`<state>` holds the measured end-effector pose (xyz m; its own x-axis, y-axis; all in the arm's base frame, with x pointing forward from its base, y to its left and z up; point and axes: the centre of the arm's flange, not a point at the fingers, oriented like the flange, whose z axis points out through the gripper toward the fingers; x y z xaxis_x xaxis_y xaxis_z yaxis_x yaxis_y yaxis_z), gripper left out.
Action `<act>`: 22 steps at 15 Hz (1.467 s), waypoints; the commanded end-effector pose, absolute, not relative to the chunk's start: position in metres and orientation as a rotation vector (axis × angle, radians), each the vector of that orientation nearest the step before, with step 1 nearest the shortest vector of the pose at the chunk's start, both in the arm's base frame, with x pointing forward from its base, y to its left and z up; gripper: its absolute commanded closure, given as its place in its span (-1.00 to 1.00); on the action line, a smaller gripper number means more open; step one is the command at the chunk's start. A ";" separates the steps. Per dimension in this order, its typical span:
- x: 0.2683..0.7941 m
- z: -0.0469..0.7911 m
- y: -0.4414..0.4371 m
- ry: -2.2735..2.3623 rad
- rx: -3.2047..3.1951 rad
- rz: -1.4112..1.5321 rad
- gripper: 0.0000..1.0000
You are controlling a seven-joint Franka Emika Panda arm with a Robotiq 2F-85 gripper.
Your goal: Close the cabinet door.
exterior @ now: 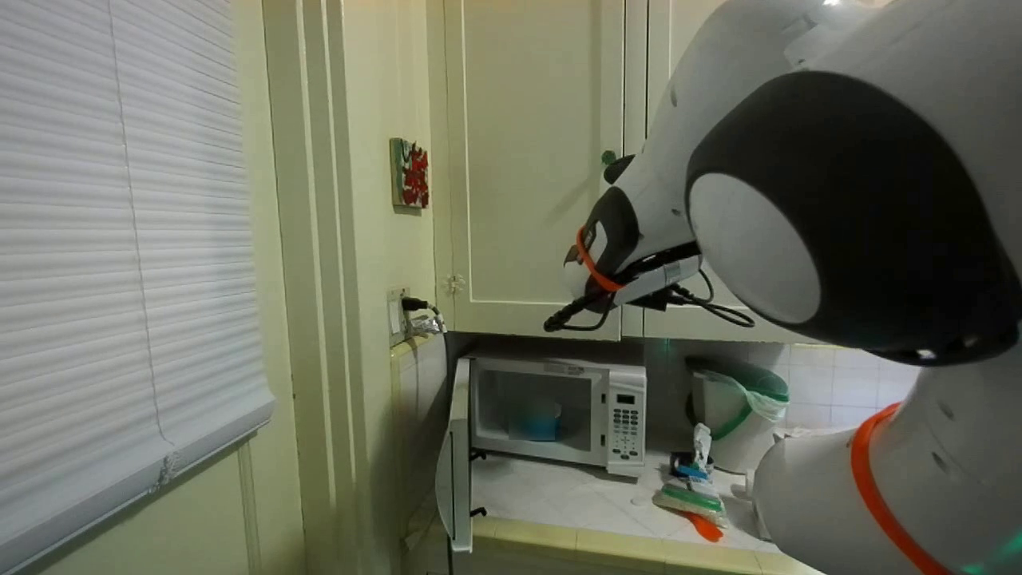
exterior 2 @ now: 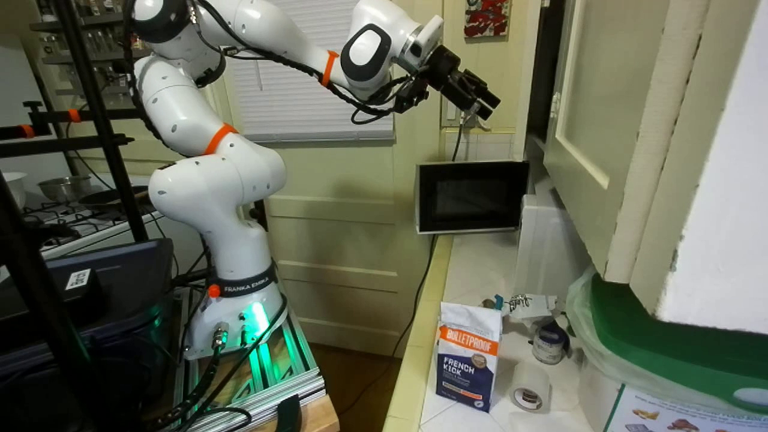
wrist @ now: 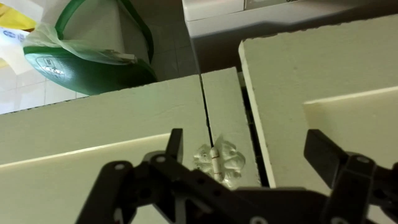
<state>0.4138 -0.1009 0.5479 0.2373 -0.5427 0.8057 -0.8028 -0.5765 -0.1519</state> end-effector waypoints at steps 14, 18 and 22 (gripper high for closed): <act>0.475 0.556 -0.123 -1.022 2.077 1.488 1.00; 0.480 0.554 -0.132 -1.022 2.063 1.494 1.00; 0.487 0.550 -0.140 -1.035 2.063 1.515 1.00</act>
<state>0.4703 -0.1299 0.5576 0.1715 -0.3302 0.9282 -0.7526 -0.6519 -0.0928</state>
